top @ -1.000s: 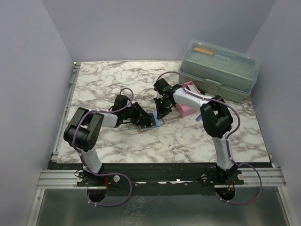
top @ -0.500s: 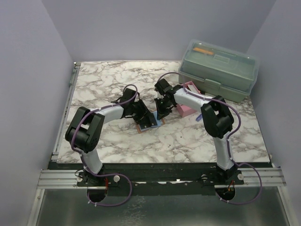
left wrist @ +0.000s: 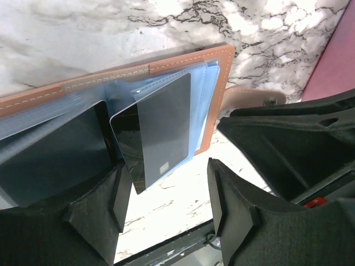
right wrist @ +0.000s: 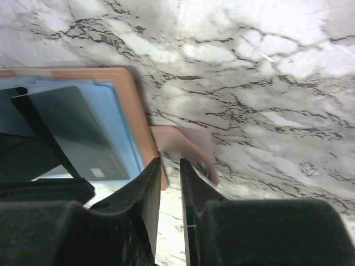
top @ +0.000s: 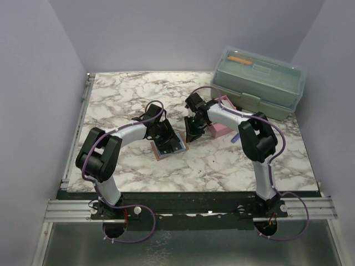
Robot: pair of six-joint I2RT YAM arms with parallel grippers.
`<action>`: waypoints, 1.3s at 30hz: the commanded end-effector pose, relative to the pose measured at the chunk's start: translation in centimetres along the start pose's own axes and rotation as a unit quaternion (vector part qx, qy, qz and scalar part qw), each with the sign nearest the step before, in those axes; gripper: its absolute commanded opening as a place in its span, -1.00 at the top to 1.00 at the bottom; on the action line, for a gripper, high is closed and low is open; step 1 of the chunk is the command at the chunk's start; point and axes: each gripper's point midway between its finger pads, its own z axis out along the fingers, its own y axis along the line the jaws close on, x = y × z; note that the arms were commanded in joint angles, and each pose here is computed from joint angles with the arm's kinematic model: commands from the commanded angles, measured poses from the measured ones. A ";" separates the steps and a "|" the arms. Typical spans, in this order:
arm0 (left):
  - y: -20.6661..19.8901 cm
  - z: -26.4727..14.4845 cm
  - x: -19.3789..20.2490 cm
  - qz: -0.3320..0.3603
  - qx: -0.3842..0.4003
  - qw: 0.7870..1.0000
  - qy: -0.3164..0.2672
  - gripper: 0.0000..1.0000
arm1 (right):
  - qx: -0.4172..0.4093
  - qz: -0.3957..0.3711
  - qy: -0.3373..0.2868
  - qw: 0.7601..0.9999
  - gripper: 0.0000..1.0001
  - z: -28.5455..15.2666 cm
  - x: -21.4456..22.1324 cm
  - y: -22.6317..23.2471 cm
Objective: Put the credit cards into the card holder
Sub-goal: Insert the credit card into the card holder.
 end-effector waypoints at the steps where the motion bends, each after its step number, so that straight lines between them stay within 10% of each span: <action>1: 1.5 -1.2 0.4 0.027 -0.028 0.999 0.001 -0.25 | 0.001 0.000 -0.002 1.000 0.48 -2.2 -0.2 -0.3; 39: 0.8 -4.0 -0.9 0.042 -0.039 0.998 0.025 -0.38 | -0.069 -0.007 -0.002 0.998 0.09 -3.8 -0.6 2.0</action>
